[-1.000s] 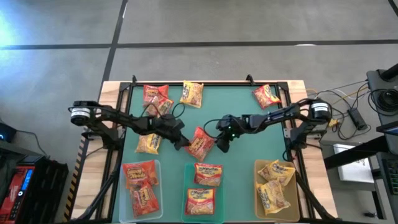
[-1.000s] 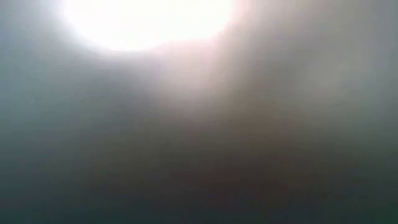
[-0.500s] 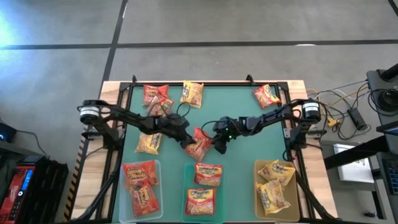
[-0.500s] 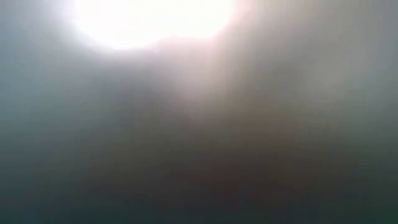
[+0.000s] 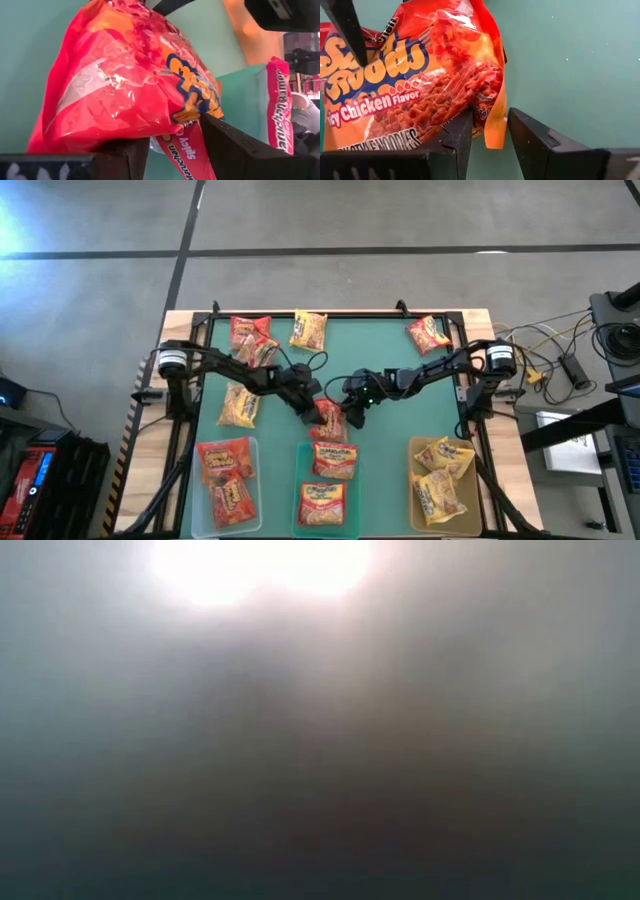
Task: Sort Maruchan noodles
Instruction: Put the orange noodle pack into the transparent bin
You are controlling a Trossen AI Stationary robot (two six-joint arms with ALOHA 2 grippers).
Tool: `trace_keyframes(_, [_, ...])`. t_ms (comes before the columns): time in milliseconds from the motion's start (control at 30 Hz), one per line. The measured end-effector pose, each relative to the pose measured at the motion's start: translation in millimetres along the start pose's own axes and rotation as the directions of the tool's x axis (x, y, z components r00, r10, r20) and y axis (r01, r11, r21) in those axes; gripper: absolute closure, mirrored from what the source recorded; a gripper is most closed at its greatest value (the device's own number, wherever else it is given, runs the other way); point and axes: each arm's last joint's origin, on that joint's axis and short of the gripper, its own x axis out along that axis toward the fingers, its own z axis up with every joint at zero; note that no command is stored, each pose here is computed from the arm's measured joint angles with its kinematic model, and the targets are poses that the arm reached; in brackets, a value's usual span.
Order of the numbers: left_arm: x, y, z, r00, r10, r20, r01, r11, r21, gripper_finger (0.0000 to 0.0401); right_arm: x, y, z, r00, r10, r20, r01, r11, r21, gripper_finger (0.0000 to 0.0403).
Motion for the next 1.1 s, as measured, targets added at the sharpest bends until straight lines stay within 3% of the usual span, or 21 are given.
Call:
trace_keyframes(133, [0, 0, 1, 1.000, 0.014, 0.011, -0.014, 1.000, -0.001, 0.0284, 0, 0, 0, 1.000, 0.000, 0.000, 0.000, 1.000, -0.004, 0.0280])
trace_keyframes(333, [-4, -3, 3, 0.999, 0.021, 0.039, -0.022, 0.999, 0.026, 0.0388, -3, 1, 0, 1.000, 0.009, -0.011, -0.009, 1.000, -0.020, 0.0280])
trace_keyframes(800, [-28, -23, 15, 0.991, -0.015, 0.130, -0.004, 0.990, 0.141, 0.0401, -58, 10, 3, 0.992, -0.023, -0.125, 0.022, 1.000, -0.007, 0.0280])
trace_keyframes(1100, [-58, -49, 18, 0.981, -0.039, 0.192, -0.003, 0.976, 0.217, 0.0401, -57, 13, -2, 0.987, -0.015, -0.162, 0.016, 1.000, 0.005, 0.0280])
